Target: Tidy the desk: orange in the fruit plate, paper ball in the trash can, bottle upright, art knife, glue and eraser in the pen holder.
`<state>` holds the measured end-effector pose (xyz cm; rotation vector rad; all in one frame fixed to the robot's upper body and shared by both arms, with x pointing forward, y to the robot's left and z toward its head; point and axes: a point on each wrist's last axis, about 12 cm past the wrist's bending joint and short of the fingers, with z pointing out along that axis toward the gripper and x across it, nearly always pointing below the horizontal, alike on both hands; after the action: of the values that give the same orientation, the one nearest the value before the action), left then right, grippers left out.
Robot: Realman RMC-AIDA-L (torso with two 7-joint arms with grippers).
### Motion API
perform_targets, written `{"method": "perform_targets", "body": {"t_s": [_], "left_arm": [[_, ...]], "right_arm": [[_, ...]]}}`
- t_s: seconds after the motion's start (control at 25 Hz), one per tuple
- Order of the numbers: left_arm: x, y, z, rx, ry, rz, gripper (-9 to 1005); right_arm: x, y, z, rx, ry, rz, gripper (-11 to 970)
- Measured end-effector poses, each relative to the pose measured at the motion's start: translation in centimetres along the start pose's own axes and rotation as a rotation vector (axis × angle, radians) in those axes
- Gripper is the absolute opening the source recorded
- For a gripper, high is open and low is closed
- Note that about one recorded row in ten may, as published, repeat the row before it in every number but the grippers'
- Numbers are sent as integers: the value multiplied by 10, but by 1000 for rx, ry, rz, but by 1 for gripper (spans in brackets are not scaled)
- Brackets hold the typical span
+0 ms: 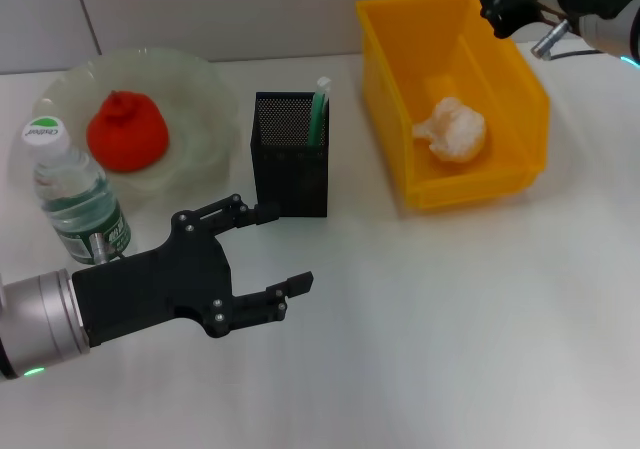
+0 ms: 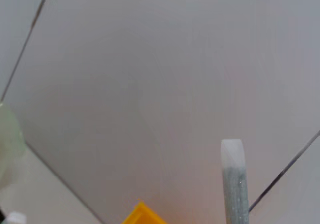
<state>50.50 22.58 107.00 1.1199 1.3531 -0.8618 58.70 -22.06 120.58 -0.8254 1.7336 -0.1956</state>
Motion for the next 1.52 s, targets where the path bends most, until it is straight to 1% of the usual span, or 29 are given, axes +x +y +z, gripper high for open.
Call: {"method": "perform_targets", "body": {"t_s": [0.24, 0.36, 0.68, 0.72, 1.04, 1.24, 1.36, 1.52], "left_arm": [[0, 0, 0, 1, 0, 0, 785], [0, 0, 0, 1, 0, 0, 785], [1, -1, -1, 0, 0, -2, 785], [1, -2, -1, 0, 1, -2, 785], [1, -2, -1, 2, 2, -2, 785], [2, -3, -1, 2, 3, 1, 784], [3, -2, 0, 3, 3, 3, 784], [2, -2, -1, -3, -3, 10, 784]], "right_arm": [[0, 3, 7, -7, -69, 45, 117], [0, 8, 9, -19, -103, 48, 117], [0, 19, 13, -84, -159, 78, 116], [-1, 22, 14, -105, -176, 83, 116], [1, 29, 12, -161, -227, 97, 115], [4, 36, 11, -219, -249, 105, 115], [6, 41, 9, -263, -297, 109, 115], [9, 42, 4, -290, -342, 110, 115]]}}
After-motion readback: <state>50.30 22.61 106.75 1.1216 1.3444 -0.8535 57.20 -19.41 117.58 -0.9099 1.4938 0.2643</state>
